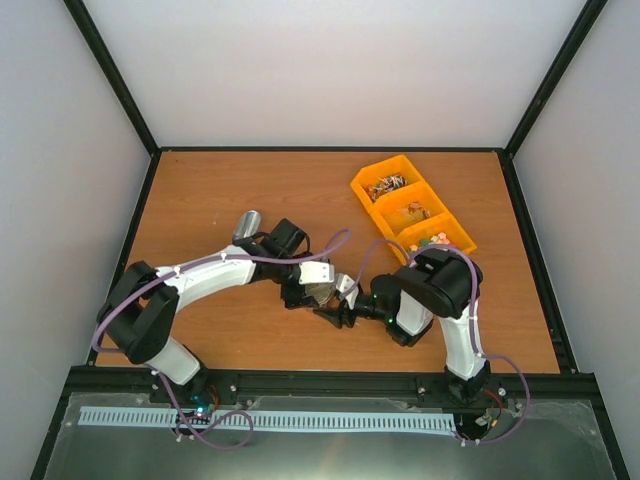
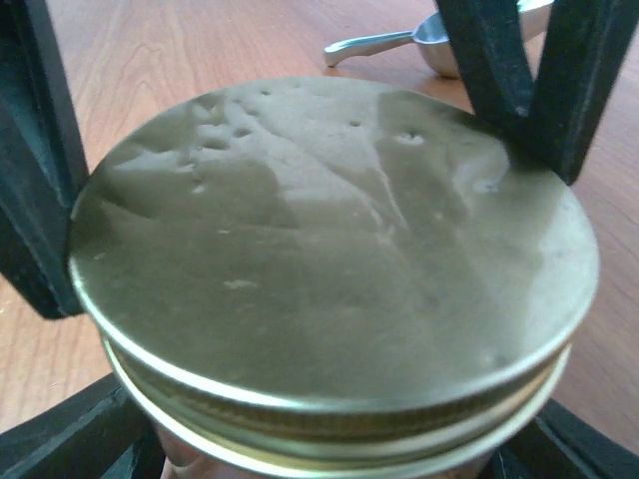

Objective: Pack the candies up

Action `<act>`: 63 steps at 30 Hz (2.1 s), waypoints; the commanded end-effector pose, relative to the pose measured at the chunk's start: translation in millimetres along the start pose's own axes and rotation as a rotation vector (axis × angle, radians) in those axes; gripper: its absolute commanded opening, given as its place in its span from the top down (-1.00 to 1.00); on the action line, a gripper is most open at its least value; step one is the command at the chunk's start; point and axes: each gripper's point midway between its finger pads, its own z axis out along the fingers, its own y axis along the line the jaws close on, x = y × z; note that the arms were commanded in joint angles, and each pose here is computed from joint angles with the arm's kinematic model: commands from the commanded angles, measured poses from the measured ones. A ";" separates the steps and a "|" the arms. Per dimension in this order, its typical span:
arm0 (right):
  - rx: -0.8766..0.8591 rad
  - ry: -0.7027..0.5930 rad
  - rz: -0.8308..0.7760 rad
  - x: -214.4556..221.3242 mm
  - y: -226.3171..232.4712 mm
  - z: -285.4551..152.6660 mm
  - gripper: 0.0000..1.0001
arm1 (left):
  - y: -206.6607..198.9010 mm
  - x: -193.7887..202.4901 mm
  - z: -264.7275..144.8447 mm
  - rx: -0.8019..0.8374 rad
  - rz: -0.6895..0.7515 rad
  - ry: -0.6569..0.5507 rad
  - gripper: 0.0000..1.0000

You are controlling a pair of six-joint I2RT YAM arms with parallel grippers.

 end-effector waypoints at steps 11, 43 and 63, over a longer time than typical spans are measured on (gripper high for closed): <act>-0.038 -0.086 -0.071 -18.5 8.2 -5.8 -0.76 | -33.9 23.8 4.8 0.081 0.098 0.091 0.35; -0.100 -0.115 -0.106 -26.4 20.6 -9.8 0.20 | -83.7 21.6 -13.1 0.249 0.410 0.064 0.46; 0.036 -0.090 -0.002 -20.1 -6.8 -2.2 -0.90 | -2.5 -21.0 -0.4 -0.088 -0.250 -0.097 0.52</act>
